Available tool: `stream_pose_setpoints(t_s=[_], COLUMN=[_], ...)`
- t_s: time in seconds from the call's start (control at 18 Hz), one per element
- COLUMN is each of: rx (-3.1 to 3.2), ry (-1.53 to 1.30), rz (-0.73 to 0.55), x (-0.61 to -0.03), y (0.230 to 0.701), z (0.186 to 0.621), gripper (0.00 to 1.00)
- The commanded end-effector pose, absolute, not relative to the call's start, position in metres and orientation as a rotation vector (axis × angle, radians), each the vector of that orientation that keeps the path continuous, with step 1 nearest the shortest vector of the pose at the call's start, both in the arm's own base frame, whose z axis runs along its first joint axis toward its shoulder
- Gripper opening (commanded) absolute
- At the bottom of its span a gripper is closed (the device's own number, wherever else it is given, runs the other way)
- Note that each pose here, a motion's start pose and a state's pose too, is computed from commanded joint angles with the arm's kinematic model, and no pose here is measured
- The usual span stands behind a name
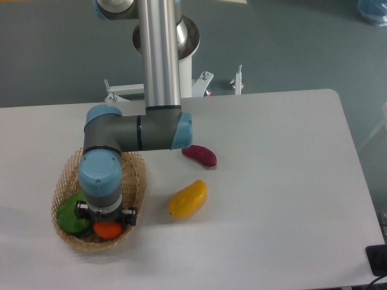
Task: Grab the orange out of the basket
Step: 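Lower the gripper around the orange inside the wicker basket, then close the gripper on the orange, then lift the orange out of the basket and carry it beside the mango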
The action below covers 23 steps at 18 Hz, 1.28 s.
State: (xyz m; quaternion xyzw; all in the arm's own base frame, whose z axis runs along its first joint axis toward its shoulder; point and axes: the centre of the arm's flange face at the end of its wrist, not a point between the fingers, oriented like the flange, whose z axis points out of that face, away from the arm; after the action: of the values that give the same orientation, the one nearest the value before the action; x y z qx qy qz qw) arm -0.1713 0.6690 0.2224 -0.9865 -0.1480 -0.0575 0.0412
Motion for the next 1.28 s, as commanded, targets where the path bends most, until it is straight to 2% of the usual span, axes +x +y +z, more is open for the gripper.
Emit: stream_pose_setpoints(t_s=[0.56, 1.0, 1.28], rx=[-2.979, -2.920, -2.902], ry=[-0.440, -0.536, -0.537], rz=[-0.168, -0.167, -0.110], x=[-0.176, -0.222, -0.260], y=[0.659, 0.642, 0.626], z=[0.256, 0.279, 0.292], gripper=[0.66, 0.66, 0.66])
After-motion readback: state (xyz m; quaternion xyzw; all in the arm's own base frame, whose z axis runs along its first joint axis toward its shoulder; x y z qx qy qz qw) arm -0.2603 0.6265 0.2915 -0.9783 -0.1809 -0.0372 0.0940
